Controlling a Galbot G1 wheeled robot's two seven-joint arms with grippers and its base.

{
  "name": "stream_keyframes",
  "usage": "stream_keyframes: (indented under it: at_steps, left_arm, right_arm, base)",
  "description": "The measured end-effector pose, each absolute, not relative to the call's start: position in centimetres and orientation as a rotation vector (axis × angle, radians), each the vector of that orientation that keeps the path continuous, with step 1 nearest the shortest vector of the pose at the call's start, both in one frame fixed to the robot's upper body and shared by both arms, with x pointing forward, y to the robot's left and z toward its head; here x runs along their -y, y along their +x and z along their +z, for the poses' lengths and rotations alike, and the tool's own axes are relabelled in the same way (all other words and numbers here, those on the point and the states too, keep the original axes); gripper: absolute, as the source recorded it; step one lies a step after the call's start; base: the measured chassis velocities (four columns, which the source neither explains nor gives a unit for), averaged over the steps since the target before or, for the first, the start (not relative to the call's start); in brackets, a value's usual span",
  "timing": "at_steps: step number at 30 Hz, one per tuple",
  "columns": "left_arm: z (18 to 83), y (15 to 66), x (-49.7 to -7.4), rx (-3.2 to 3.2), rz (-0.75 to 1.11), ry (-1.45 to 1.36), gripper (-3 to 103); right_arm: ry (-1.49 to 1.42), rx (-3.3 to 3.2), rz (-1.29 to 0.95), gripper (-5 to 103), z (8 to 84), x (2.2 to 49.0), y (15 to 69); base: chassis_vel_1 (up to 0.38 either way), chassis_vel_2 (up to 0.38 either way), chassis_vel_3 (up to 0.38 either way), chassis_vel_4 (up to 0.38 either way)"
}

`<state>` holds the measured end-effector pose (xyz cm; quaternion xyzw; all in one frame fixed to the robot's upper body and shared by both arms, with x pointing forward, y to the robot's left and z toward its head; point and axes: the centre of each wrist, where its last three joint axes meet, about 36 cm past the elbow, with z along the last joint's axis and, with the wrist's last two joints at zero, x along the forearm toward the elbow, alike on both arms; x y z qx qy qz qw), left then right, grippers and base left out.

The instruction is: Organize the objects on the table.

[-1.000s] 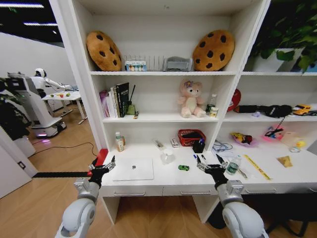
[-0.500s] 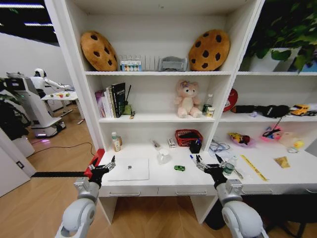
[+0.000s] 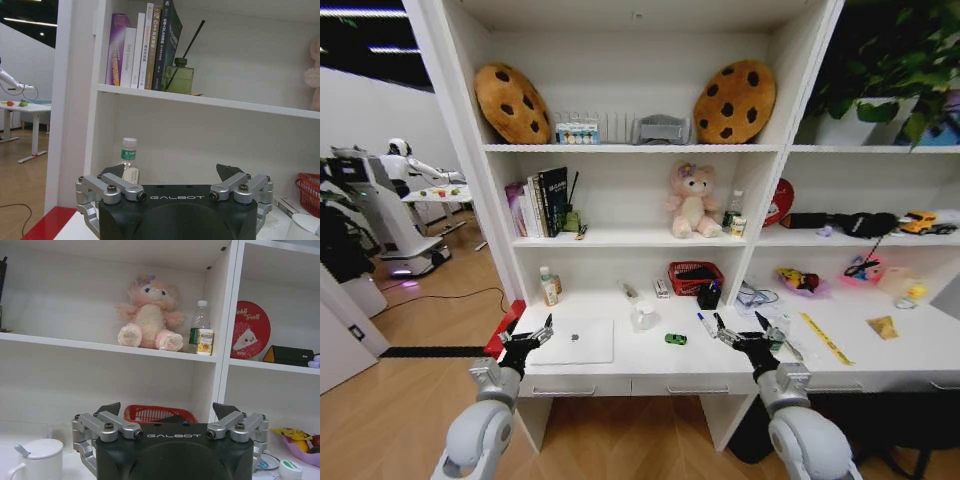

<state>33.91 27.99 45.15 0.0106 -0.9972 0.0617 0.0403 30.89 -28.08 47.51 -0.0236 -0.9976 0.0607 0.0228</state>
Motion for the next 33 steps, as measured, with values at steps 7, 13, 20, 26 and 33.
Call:
stream_keyframes:
  at_steps: [7,13,20,26,33]
  left_arm:
    - [45.2,33.9,-28.0,3.055,0.189,0.033,100]
    - [45.1,33.9,-28.0,3.055,0.189,0.032,100]
    - [45.1,33.9,-28.0,3.055,0.189,0.033,100]
    - [45.1,33.9,-28.0,3.055,0.189,0.032,100]
    - [45.2,33.9,-28.0,3.055,0.189,0.033,100]
  right_arm:
    - [-0.075,3.089,0.195,100,47.6,27.9,30.6]
    - [-0.076,3.086,0.200,100,47.7,27.9,30.5]
    - [-0.079,3.083,0.197,100,47.4,28.1,30.9]
    - [-0.072,3.080,0.204,100,46.6,28.4,31.6]
    - [0.151,2.959,0.020,100,47.3,29.6,33.8]
  base:
    - [-0.081,-0.097,0.088,0.086]
    - [-0.101,-0.086,0.094,0.089]
    - [-0.116,-0.112,0.102,0.100]
    - [-0.106,-0.134,0.112,0.086]
    - [-0.006,0.004,0.009,0.002]
